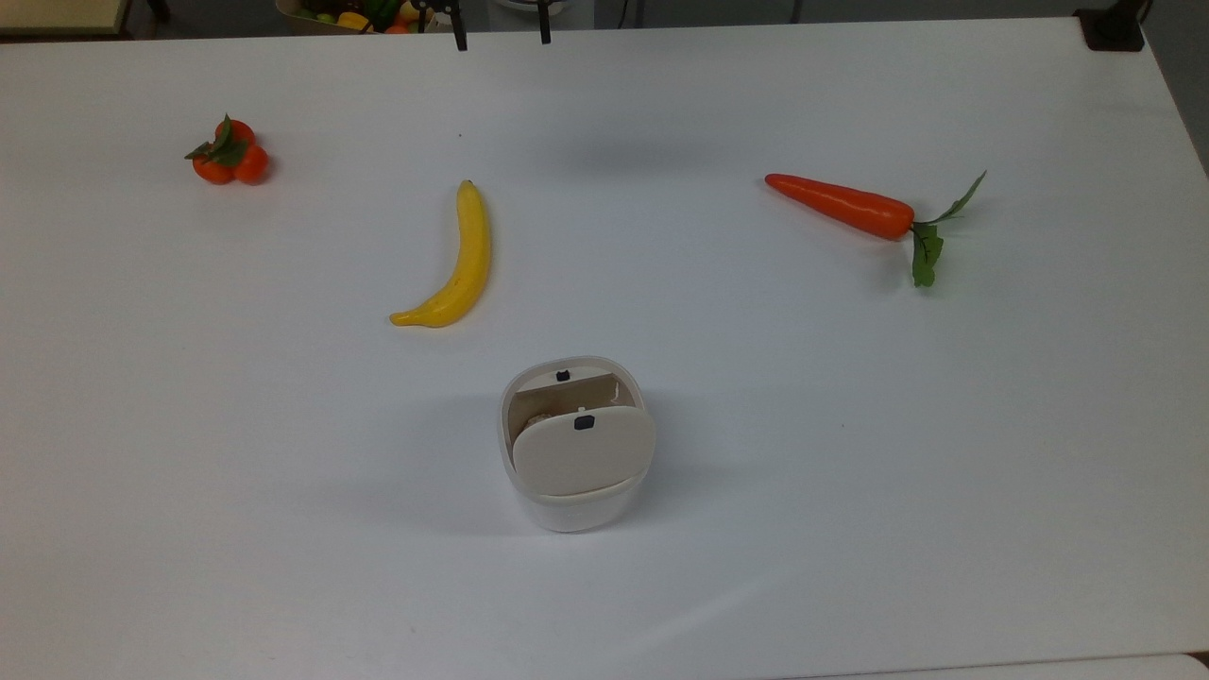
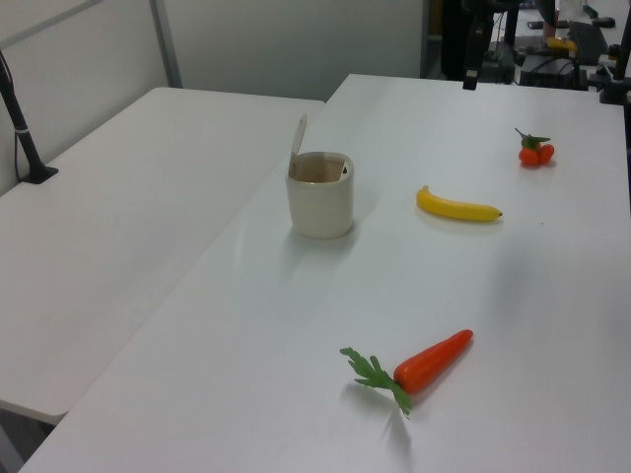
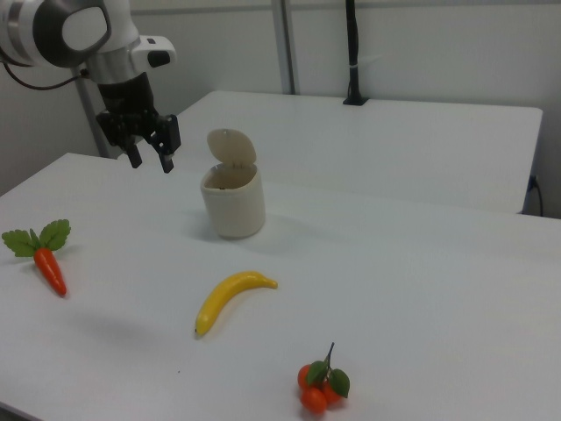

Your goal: Close garbage bin

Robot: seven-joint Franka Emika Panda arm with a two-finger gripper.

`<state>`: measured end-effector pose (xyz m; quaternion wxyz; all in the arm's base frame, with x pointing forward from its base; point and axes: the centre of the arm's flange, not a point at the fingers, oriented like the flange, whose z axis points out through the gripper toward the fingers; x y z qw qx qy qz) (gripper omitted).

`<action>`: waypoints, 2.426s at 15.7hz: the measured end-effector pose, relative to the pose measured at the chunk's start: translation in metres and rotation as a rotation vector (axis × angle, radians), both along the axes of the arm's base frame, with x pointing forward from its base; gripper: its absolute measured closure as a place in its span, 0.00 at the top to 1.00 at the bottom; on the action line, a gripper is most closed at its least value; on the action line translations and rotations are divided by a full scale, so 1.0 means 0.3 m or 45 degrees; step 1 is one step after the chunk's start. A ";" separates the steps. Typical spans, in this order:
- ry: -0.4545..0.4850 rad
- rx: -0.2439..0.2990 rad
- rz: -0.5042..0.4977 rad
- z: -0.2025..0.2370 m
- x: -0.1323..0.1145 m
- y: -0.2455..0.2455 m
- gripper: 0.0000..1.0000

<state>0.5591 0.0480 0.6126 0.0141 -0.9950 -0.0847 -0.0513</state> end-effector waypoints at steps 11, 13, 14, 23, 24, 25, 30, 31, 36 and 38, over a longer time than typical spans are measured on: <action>-0.025 0.005 -0.001 0.001 0.010 0.001 0.01; -0.023 0.015 -0.002 -0.001 0.010 0.004 0.01; -0.021 0.029 -0.004 -0.002 0.011 0.006 0.01; -0.272 0.121 -0.044 -0.011 0.129 0.012 0.01; -0.319 0.125 -0.049 -0.009 0.146 0.012 0.01; -0.365 0.129 -0.053 -0.006 0.163 0.011 0.01; -0.572 0.143 -0.074 -0.008 0.239 0.016 0.01; -0.607 0.149 -0.085 -0.016 0.256 0.021 0.01; -0.731 0.189 -0.144 -0.097 0.340 0.079 0.01; -0.759 0.206 -0.161 -0.114 0.370 0.105 0.01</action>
